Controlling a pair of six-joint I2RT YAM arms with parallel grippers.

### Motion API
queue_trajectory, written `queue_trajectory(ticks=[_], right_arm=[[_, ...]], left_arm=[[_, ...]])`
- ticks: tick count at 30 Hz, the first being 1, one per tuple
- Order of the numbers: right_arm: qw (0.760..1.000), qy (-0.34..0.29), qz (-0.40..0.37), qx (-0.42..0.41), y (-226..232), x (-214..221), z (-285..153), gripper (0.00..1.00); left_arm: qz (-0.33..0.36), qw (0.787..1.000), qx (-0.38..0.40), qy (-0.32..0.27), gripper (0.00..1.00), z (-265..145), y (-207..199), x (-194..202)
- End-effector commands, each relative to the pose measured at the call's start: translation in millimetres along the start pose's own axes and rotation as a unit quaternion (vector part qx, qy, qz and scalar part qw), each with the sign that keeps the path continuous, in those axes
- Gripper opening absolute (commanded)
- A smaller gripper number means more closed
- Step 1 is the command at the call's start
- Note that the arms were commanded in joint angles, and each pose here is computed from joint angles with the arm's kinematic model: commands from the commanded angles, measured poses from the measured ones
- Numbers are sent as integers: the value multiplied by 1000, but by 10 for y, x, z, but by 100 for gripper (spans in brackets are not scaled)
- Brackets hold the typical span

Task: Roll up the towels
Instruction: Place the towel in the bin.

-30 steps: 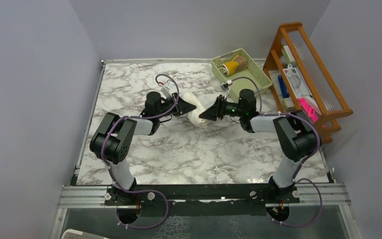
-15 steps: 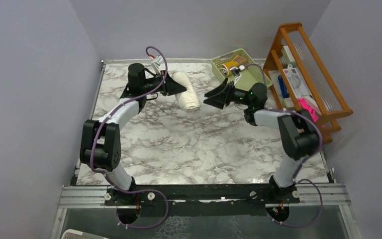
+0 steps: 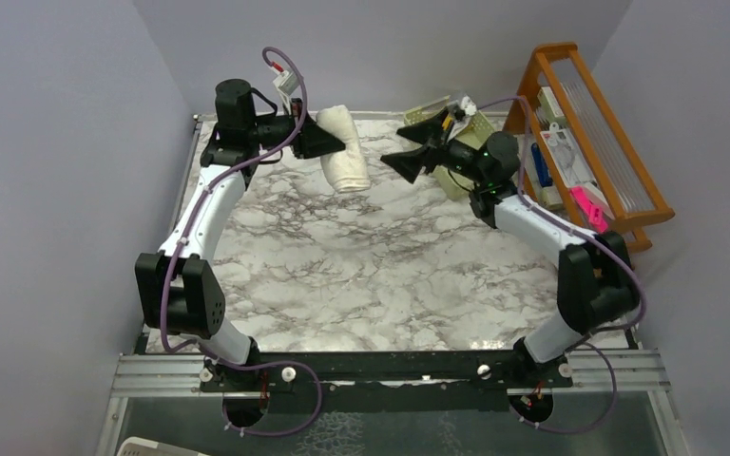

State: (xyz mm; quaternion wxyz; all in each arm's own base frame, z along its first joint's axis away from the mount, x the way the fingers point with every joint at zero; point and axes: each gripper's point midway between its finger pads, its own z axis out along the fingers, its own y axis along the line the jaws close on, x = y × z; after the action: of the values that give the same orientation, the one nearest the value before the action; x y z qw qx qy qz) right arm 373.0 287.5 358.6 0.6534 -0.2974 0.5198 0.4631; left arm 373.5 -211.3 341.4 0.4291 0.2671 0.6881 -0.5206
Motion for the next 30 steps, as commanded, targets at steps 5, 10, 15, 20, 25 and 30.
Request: queue_trajectory(ticks=[5, 10, 15, 20, 25, 30], right_arm=[[965, 76, 130, -214, 463, 443, -208, 100], [935, 73, 186, -292, 616, 490, -299, 100], [930, 75, 224, -283, 570, 624, -253, 100], [933, 53, 215, -283, 588, 537, -208, 100], [932, 45, 187, -307, 779, 358, -175, 100], [929, 41, 180, -320, 970, 193, -229, 100]], left_arm=[[49, 986, 159, 20, 12, -185, -732, -11], [53, 982, 180, 34, 12, -162, -813, 107], [65, 978, 195, 38, 12, -79, -925, 113], [75, 972, 218, 45, 11, 56, -1081, 117], [67, 973, 215, 46, 10, 148, -999, 165], [67, 974, 214, 45, 9, 197, -920, 165]])
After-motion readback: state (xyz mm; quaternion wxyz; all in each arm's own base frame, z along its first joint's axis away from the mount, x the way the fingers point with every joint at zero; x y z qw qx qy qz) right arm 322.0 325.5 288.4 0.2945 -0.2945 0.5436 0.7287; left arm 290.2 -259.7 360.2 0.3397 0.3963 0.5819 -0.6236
